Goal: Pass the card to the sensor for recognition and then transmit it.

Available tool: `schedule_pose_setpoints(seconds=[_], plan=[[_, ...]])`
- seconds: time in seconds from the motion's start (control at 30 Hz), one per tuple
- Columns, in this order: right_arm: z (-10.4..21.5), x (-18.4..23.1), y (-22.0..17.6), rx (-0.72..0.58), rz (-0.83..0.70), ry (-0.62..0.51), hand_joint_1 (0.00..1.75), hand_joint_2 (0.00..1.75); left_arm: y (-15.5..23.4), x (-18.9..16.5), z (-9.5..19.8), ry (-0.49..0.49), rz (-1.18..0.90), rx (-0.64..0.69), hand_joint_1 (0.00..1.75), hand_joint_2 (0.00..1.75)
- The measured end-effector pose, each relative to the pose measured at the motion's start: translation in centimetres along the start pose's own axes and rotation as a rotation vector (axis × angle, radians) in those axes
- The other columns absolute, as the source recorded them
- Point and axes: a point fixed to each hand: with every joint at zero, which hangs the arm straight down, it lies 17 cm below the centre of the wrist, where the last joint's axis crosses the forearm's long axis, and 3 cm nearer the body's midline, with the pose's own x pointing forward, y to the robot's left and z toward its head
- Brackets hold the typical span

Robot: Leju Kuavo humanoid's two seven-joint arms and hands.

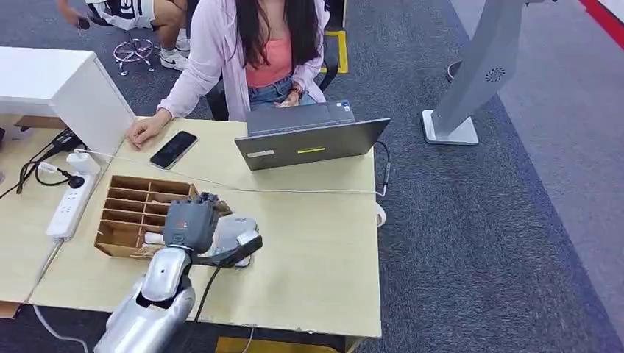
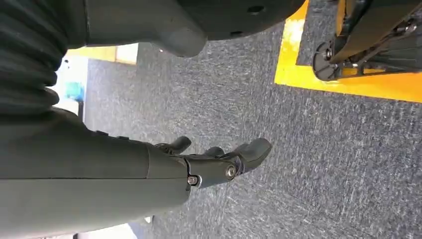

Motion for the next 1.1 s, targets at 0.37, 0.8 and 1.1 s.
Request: schedule_pose_setpoints(seconds=[0.37,0.8,1.1], plan=[[0.1,0.3,0.2,0.003,0.121,-0.018,0.0,1.75,15.9,-12.3,-7.6,0.053,-0.208,0.434,1.75,1.75],[0.1,0.4,0.2,0.001,0.154,-0.025,0.0,1.75,18.9,-19.3,-9.7,0.148,-0.297,0.433,1.75,1.75],[0.1,0.5,0.3,0.006,0.191,-0.028,0.0,1.75,20.6,-26.8,-11.1,0.299,-0.358,0.331,1.75,1.75]])
